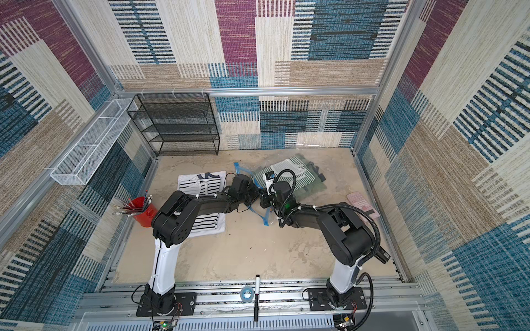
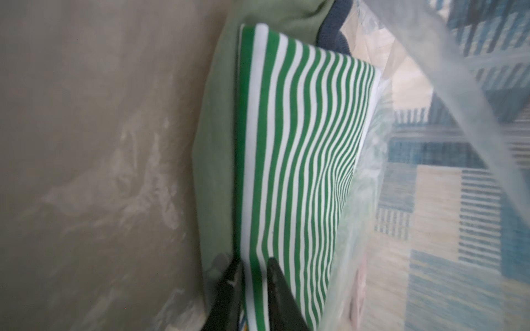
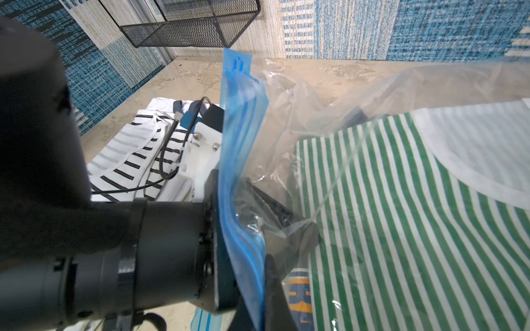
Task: Take the tank top out of the vacuum bag
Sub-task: Take out the tank top from the vacuum bag.
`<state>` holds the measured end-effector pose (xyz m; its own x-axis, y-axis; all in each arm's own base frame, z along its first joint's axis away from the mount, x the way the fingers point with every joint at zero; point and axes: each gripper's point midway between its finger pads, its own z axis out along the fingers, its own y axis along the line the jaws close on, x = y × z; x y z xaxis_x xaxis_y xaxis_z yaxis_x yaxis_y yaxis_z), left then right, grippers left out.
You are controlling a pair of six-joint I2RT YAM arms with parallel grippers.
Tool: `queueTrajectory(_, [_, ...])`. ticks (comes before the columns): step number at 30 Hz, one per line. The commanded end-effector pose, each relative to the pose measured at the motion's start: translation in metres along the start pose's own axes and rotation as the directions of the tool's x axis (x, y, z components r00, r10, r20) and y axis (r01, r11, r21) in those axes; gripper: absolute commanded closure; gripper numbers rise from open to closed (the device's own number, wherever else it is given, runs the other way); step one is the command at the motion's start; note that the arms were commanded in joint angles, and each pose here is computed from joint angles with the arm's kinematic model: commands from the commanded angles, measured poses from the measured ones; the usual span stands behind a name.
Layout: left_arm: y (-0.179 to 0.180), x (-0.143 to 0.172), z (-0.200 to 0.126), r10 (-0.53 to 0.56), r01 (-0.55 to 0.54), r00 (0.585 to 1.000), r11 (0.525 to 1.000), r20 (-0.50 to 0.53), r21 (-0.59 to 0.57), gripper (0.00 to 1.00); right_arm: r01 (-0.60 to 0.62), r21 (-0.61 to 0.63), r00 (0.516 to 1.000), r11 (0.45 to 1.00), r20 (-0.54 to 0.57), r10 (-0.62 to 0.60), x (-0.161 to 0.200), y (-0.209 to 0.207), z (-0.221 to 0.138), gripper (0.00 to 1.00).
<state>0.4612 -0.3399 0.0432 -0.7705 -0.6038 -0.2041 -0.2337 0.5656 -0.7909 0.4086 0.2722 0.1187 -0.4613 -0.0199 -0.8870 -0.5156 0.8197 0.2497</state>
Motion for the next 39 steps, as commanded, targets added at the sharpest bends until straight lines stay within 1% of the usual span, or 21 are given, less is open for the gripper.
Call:
queueTrajectory(1, [0.005,-0.002,0.002,-0.029,0.03,1.0,0.999,0.008,-0.026,0.78,0.006,-0.012,0.999,1.0,0.038,-0.005,-0.01,0.003,-0.001,1.0])
queueTrajectory(5, [0.0,-0.004,0.006,-0.022,0.023,1.0,1.0,0.008,-0.018,0.76,0.007,-0.012,0.999,1.0,0.034,-0.007,-0.009,0.003,-0.001,1.0])
queueTrajectory(6, [-0.003,-0.004,0.007,-0.024,0.024,1.0,1.0,0.011,-0.01,0.78,0.008,-0.011,0.999,1.0,0.034,-0.008,-0.009,0.003,-0.001,1.0])
queueTrajectory(8, [-0.007,-0.006,0.007,-0.017,0.017,1.0,1.0,0.014,-0.002,0.82,0.008,-0.011,0.999,1.0,0.033,-0.008,-0.009,0.003,-0.001,1.0])
queueTrajectory(9, [-0.01,-0.007,0.005,-0.009,0.009,1.0,1.0,0.014,0.005,0.87,0.008,-0.009,0.999,1.0,0.033,-0.008,-0.009,0.003,-0.001,1.0])
queueTrajectory(11, [-0.013,-0.008,0.001,0.003,-0.003,1.0,1.0,0.021,0.011,0.99,0.008,-0.011,0.999,1.0,0.033,-0.008,-0.009,0.003,-0.001,1.0])
queueTrajectory(12, [-0.015,-0.009,-0.002,0.011,-0.011,1.0,1.0,0.027,0.017,1.0,0.006,-0.011,0.999,1.0,0.034,-0.006,-0.009,0.003,-0.001,1.0])
queueTrajectory(16, [-0.025,-0.012,-0.014,0.046,-0.048,0.998,0.998,0.044,0.041,1.0,-0.007,-0.003,0.999,1.0,0.032,0.007,-0.008,0.001,0.0,1.0])
queueTrajectory(20, [-0.033,-0.01,-0.03,0.08,-0.084,0.995,0.994,0.06,0.067,1.0,-0.03,0.066,0.999,0.997,0.042,0.027,-0.008,-0.011,-0.001,1.0])
queueTrajectory(24, [-0.021,-0.006,-0.041,0.064,-0.068,0.995,0.996,0.077,0.05,1.0,-0.045,0.113,0.996,0.993,0.078,0.037,-0.012,-0.019,-0.009,1.0])
queueTrajectory(27, [-0.019,-0.004,-0.043,0.056,-0.061,0.996,0.996,0.073,0.06,1.0,-0.052,0.129,0.994,0.99,0.097,0.04,-0.015,-0.022,-0.013,1.0])
queueTrajectory(29, [-0.023,-0.005,-0.046,0.061,-0.066,0.995,0.995,0.078,0.068,1.0,-0.057,0.139,0.993,0.989,0.107,0.043,-0.016,-0.023,-0.015,1.0])
queueTrajectory(34, [-0.045,-0.009,-0.063,0.108,-0.116,0.99,0.989,0.086,0.097,1.0,-0.061,0.169,0.993,0.984,0.11,0.043,-0.016,-0.029,-0.014,1.0])
queueTrajectory(37, [-0.049,-0.003,-0.08,0.097,-0.104,0.993,0.986,0.065,0.127,1.0,-0.062,0.188,0.993,0.98,0.11,0.041,-0.015,-0.033,-0.014,1.0])
queueTrajectory(39, [-0.047,0.005,-0.098,0.1,-0.106,0.994,0.984,0.05,0.146,1.0,-0.059,0.196,0.993,0.979,0.11,0.038,-0.015,-0.035,-0.015,1.0])
